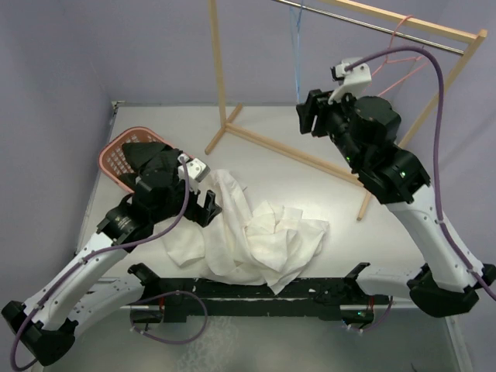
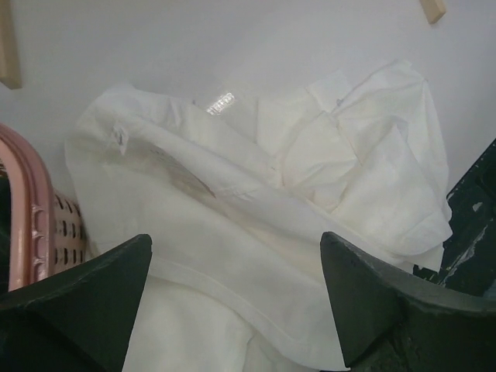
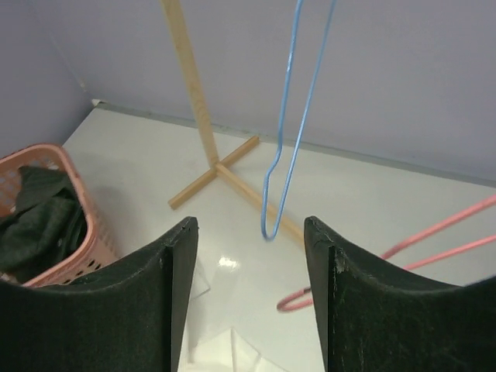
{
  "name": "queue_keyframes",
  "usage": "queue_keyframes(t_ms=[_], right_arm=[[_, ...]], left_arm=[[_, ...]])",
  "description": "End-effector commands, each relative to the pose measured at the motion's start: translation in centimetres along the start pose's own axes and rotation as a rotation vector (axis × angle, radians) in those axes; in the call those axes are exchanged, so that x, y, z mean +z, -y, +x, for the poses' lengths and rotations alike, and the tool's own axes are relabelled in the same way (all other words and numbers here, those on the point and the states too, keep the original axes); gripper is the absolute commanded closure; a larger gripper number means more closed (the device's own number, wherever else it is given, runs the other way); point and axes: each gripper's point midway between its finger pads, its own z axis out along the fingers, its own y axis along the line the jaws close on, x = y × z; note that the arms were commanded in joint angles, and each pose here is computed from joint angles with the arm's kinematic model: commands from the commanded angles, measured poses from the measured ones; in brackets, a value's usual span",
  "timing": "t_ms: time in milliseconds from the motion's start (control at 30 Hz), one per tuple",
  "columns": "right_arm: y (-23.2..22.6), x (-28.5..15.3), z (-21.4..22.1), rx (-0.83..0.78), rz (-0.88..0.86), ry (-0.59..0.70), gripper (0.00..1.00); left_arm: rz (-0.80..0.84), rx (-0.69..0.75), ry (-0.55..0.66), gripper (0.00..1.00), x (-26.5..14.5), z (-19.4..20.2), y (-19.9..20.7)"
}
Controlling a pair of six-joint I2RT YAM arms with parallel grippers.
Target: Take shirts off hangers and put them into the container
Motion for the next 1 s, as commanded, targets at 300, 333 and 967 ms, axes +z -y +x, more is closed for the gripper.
queue_keyframes(t_ms=[300,333,967], right_arm=[[-1.5,-9.8,7.5,0.130,-0.296,-0.124,0.37],[-1.4,-9.9,8.2,0.132,-0.292,-0.137,0.38],[1.1,-11.0,12.1,0.143,-0.201,-0.120,0.41]], left_arm=[[0.035,-0.406,-0.174,0.06,5.2,4.3,2.0],[0.018,-0.437,-0.166,0.03,5.4,4.8,2.2],[-0.585,-0.461,-0.247,0.01,8.4,12.1,4.1]])
